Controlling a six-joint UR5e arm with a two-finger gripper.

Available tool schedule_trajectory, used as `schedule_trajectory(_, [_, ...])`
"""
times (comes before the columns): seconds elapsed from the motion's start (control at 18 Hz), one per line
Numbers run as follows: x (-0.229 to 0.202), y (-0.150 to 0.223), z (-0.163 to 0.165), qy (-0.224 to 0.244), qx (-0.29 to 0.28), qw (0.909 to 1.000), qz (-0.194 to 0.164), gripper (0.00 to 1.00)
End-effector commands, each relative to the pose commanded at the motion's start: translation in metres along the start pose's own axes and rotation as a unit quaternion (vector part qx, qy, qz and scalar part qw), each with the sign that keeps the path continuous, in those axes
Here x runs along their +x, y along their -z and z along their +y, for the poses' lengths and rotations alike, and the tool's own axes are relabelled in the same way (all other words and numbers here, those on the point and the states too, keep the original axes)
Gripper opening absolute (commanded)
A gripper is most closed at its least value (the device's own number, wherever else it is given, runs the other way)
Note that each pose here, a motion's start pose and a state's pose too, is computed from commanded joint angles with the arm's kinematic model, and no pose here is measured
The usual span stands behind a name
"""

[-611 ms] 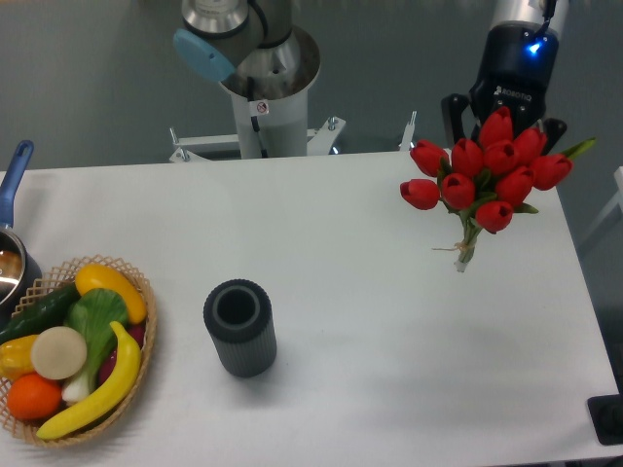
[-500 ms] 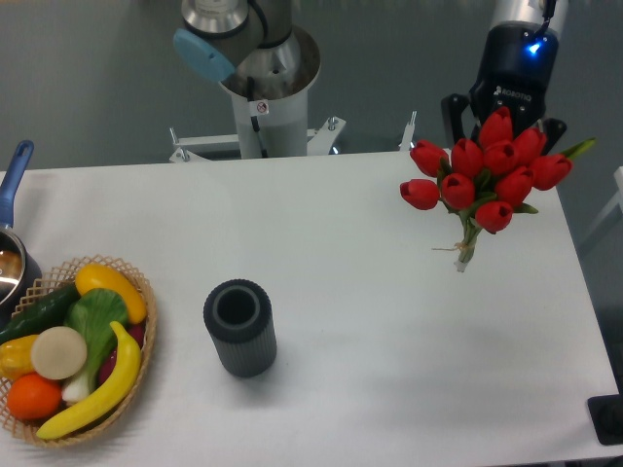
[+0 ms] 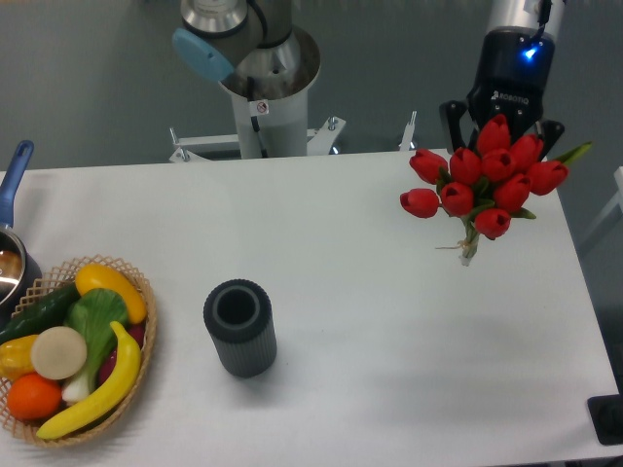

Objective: Place the flowers on the table
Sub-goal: 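Hold the red tulip bunch in the gripper and lift it, then carry the red tulips toward the black container and lower them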

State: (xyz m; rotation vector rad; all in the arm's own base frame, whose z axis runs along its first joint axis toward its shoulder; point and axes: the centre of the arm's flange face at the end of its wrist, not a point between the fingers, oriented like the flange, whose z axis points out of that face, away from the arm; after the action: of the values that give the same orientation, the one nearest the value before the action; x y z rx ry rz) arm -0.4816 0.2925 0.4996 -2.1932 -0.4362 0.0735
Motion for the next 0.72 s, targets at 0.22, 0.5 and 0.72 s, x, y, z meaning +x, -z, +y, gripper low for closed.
schedule_trajectory(0.22, [0.010, -0.010, 0.001, -0.011, -0.042, 0.9988, -0.025, 0.41])
schedule_trajectory(0.5, [0.032, -0.039, 0.008, -0.038, -0.123, 0.9897, -0.062, 0.40])
schedule_trajectory(0.72, [0.043, -0.054, 0.013, -0.053, -0.168, 0.9811, -0.081, 0.40])
